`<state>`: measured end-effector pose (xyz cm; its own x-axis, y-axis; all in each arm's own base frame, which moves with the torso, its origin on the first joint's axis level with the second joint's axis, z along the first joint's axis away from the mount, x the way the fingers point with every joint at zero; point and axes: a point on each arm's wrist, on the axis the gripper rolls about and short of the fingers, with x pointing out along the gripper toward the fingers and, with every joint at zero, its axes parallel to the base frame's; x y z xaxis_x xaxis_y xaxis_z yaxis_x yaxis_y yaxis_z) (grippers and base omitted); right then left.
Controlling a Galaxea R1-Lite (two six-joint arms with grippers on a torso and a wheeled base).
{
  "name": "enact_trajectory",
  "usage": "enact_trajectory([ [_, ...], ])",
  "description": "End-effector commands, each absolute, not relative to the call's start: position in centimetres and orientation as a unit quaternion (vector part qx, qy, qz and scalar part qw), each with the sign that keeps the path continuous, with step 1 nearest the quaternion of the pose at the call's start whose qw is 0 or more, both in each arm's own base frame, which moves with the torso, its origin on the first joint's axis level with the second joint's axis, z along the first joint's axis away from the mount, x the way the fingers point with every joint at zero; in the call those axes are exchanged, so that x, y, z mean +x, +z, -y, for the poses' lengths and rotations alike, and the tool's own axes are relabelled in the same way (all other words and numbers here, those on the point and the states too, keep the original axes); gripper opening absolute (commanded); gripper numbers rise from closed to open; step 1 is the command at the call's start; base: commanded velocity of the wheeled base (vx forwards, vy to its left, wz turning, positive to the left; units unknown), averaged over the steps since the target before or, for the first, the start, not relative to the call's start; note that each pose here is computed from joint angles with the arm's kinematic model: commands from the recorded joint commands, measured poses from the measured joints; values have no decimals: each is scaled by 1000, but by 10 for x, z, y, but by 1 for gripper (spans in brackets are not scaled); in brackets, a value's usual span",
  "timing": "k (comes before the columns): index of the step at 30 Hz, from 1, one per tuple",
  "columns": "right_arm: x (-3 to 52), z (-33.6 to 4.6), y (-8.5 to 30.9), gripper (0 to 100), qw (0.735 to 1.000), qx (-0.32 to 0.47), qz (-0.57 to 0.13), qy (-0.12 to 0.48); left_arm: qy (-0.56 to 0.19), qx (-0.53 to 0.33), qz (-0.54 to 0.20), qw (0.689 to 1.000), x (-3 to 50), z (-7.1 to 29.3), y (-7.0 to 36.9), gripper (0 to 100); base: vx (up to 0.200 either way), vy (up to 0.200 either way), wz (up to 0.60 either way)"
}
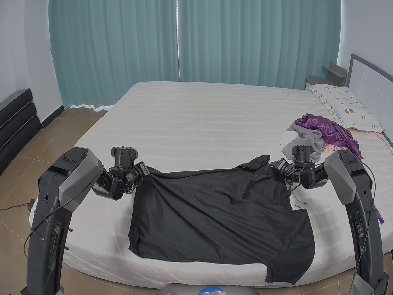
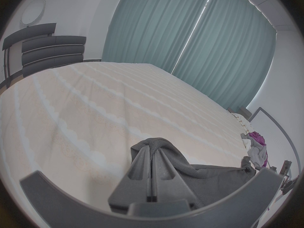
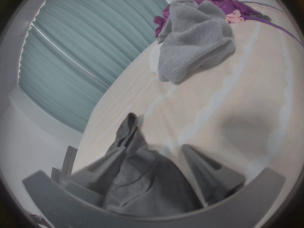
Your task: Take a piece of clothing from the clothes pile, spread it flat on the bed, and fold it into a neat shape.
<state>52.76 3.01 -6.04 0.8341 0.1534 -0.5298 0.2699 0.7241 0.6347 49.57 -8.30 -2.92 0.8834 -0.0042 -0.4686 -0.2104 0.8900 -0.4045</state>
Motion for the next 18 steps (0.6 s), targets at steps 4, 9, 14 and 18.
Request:
enact_trajectory([
  [4, 533, -27, -59, 0, 887, 373, -269, -40, 56, -227, -235, 943, 496, 83, -31, 0, 0, 0, 0],
  [9, 539, -14, -45, 0, 894, 378, -236, -51, 57, -228, -229, 944, 500, 82, -31, 0, 0, 0, 0],
  [14, 548, 2, -29, 0, 901, 380, -195, -73, 57, -230, -222, 946, 504, 80, -29, 0, 0, 0, 0],
  [18, 554, 8, -16, 0, 907, 382, -158, -80, 57, -231, -215, 947, 509, 80, -30, 0, 0, 0, 0],
])
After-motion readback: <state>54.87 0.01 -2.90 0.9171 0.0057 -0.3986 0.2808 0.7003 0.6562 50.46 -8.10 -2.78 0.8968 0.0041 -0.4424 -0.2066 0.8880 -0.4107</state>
